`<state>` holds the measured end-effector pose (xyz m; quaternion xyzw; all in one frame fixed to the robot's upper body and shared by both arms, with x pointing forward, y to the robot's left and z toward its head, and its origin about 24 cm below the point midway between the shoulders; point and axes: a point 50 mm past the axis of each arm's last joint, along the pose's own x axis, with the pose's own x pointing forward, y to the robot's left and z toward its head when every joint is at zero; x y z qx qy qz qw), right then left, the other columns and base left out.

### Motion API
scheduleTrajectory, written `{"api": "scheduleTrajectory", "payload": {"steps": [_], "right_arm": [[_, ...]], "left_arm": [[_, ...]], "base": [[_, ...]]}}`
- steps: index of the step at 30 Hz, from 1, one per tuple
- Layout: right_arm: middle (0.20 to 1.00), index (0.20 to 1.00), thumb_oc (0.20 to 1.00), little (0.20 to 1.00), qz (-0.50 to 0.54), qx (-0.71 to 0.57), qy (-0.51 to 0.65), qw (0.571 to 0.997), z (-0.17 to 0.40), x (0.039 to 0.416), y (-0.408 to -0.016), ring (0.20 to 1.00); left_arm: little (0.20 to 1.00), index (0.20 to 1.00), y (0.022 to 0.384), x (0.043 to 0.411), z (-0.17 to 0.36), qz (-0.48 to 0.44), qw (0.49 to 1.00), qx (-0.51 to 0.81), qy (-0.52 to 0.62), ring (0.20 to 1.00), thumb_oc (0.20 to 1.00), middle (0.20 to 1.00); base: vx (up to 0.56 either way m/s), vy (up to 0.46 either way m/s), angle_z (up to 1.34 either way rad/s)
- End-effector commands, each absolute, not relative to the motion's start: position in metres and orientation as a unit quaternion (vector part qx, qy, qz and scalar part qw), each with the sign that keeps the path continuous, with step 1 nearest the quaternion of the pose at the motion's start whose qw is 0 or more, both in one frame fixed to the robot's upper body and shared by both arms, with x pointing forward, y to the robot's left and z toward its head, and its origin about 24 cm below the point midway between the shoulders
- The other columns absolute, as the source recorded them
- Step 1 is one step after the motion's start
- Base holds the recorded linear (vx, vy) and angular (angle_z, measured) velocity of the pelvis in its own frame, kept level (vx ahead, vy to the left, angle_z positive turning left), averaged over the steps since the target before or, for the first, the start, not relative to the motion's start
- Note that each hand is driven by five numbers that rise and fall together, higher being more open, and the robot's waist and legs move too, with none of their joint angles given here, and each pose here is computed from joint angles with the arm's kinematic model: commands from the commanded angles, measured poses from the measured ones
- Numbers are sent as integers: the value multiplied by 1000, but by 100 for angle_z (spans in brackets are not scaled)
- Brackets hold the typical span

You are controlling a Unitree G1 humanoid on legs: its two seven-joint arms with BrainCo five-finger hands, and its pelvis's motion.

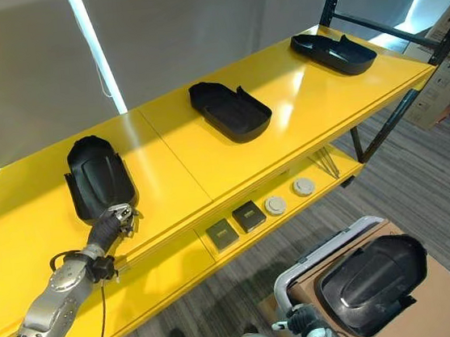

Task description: Move parts from the plastic box to the shelf.

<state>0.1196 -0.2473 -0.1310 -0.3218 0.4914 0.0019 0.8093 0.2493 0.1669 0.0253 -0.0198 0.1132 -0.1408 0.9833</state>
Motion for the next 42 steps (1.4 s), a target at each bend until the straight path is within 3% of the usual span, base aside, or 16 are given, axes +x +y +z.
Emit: {"api": "scheduleTrajectory", "payload": {"steps": [1, 18, 26, 27, 28, 29, 37, 42], "right_arm": [[1000, 1000, 1000, 1000, 19, -335, 478, 812, -129, 133, -243, 1000], [1000, 1000, 1000, 1000, 29, -338, 480, 809, -132, 131, -239, 1000], [1000, 1000, 1000, 1000, 24, -339, 478, 810, -131, 134, -241, 1000], [1000, 1000, 1000, 1000, 23, -340, 478, 810, -131, 133, -241, 1000], [1000, 1000, 1000, 1000, 22, -340, 478, 810, -131, 133, -242, 1000], [1000, 1000, 1000, 1000, 19, -339, 478, 810, -132, 132, -243, 1000], [1000, 1000, 1000, 1000, 0, -327, 475, 817, -134, 132, -241, 1000], [1000, 1000, 1000, 1000, -48, -286, 448, 846, -128, 143, -236, 1000]], "left_arm": [[200, 200, 157, 274, 58, -138, 990, -13, 23, 200, 200, 200], [200, 200, 152, 283, 69, -138, 990, -3, -1, 200, 200, 200], [200, 200, 141, 272, 96, -238, 969, -35, -62, 200, 200, 200], [225, 225, 139, 269, 103, -255, 963, -45, -76, 225, 225, 225], [583, 583, 137, 267, 109, -267, 958, -52, -90, 583, 583, 583], [1000, 1000, 135, 263, 118, -281, 952, -60, -106, 1000, 1000, 1000], [1000, 1000, 142, 248, 158, -296, 924, -127, -206, 1000, 1000, 1000], [1000, 1000, 151, 243, 171, -285, 917, -140, -242, 1000, 1000, 1000]], "base": [[0, 0, 0], [1, -2, -1], [0, 0, 0], [0, 0, 0], [0, 0, 0], [0, 0, 0], [-19, 3, 4], [-8, -4, 2]]}}
